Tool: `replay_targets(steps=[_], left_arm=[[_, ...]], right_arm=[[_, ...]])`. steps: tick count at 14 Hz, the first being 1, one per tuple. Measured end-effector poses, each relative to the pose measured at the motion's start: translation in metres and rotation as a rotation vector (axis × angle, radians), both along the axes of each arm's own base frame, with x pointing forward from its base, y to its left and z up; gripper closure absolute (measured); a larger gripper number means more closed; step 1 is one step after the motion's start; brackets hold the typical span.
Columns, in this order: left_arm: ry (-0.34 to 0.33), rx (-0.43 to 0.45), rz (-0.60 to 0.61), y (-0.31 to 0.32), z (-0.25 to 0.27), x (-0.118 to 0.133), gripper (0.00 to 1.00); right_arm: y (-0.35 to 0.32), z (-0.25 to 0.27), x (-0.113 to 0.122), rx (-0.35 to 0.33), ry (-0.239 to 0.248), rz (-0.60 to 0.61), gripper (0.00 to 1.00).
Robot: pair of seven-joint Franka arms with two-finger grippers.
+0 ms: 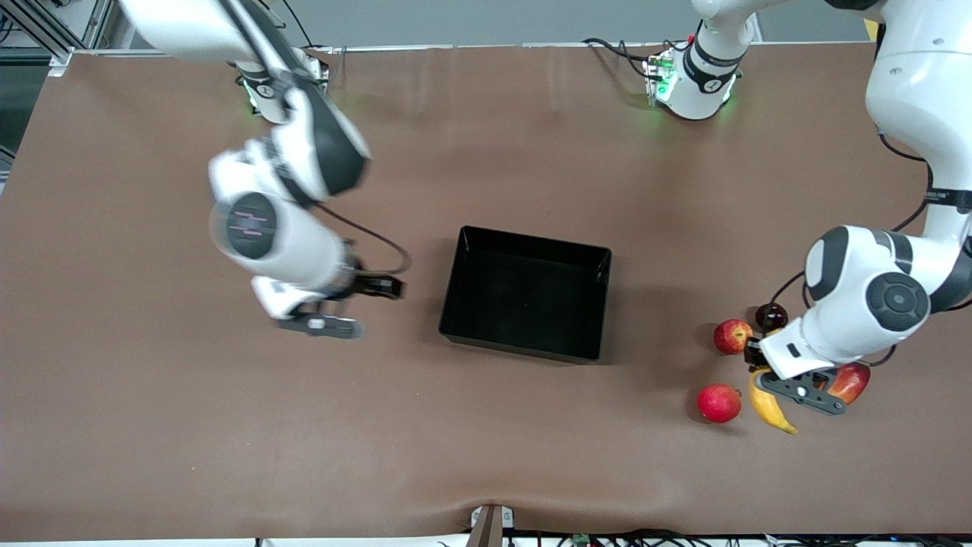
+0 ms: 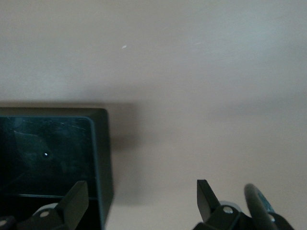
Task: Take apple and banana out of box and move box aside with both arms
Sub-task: 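Place the banana by the fruits while the right gripper grasps the tray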
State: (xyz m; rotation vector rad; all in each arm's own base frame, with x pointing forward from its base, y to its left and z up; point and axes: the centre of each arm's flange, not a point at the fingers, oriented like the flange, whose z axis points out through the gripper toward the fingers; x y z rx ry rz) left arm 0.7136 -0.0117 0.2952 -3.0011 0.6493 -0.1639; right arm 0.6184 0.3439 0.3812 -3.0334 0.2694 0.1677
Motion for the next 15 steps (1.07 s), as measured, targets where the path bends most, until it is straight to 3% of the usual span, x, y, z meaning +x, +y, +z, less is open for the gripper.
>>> replay_targets(steps=[5, 10, 12, 15], left_arm=[[-0.033, 0.018, -0.019, 0.041, -0.063, 0.010, 0.66], [-0.046, 0.016, -0.015, 0.065, -0.102, 0.014, 0.66], [-0.047, 0.016, -0.014, 0.066, -0.101, 0.014, 0.60], [-0.072, 0.006, 0.003, 0.067, -0.089, 0.021, 0.30]], right_arm=[[0.044, -0.074, -0.015, -0.020, 0.033, 0.029, 0.00], [0.067, -0.134, -0.035, -0.013, 0.010, 0.040, 0.00], [0.076, -0.142, -0.043, -0.020, 0.020, 0.049, 0.19], [0.093, -0.140, -0.054, -0.018, 0.014, 0.069, 0.51]])
